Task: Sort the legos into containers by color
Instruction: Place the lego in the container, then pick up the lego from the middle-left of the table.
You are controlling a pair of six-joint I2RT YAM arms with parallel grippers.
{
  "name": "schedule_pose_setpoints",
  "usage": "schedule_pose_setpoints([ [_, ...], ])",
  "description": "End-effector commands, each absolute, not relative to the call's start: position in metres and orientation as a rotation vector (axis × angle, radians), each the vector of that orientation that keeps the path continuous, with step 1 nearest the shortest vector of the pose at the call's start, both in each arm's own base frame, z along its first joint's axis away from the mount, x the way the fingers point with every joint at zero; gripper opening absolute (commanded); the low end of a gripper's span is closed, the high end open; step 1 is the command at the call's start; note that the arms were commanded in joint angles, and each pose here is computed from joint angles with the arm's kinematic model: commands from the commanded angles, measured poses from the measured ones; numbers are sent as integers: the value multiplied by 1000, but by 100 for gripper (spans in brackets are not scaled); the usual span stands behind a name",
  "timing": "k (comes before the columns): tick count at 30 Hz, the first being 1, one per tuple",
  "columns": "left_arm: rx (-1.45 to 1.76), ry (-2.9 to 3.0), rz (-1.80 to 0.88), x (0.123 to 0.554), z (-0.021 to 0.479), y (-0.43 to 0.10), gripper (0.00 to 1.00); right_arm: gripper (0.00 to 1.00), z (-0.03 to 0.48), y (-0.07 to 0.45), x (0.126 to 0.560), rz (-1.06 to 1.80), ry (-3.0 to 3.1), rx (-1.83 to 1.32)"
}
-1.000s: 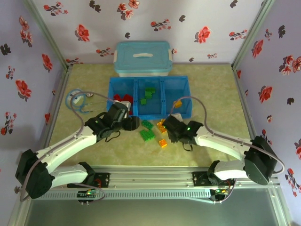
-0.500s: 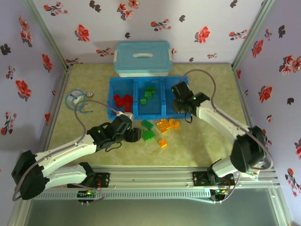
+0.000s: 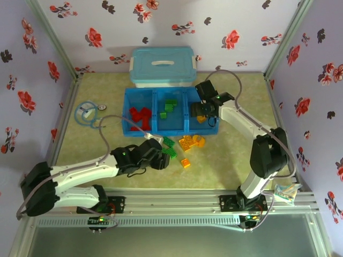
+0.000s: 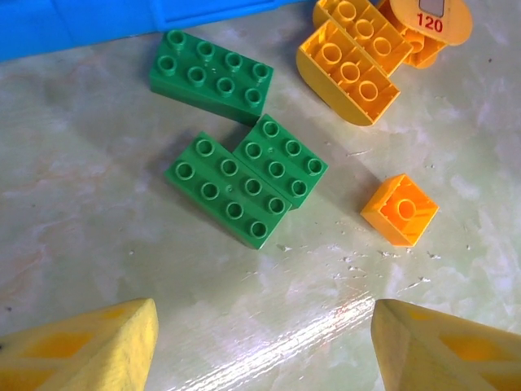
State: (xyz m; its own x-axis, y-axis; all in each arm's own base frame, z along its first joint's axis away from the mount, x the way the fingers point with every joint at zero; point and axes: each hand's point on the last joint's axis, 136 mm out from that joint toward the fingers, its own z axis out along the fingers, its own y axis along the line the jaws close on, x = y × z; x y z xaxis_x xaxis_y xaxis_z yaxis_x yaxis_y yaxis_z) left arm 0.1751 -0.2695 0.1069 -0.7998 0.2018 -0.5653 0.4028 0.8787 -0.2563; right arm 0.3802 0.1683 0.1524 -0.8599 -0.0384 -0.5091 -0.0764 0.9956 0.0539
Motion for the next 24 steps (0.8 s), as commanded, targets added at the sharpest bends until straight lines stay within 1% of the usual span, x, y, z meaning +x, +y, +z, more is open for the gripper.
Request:
schedule_pose_setpoints([
  [1,516,2465,-500,179,114,-296,69,84,167,162,365,139,2575,-60],
  [10,726,2521,-480,169,90,-349,64,82,167,144,334,170,2534,-5],
  [15,818,2554,-462,164,78,-370,63,82,170,135,322,182,2510,23],
  [19,900,2565,-405,160,70,-383,64,81,171,127,313,186,2501,39],
  [22,913,2581,-324,163,60,-384,68,81,175,126,306,214,2487,39],
  [24,917,2593,-284,164,54,-383,69,81,179,124,303,224,2471,45],
])
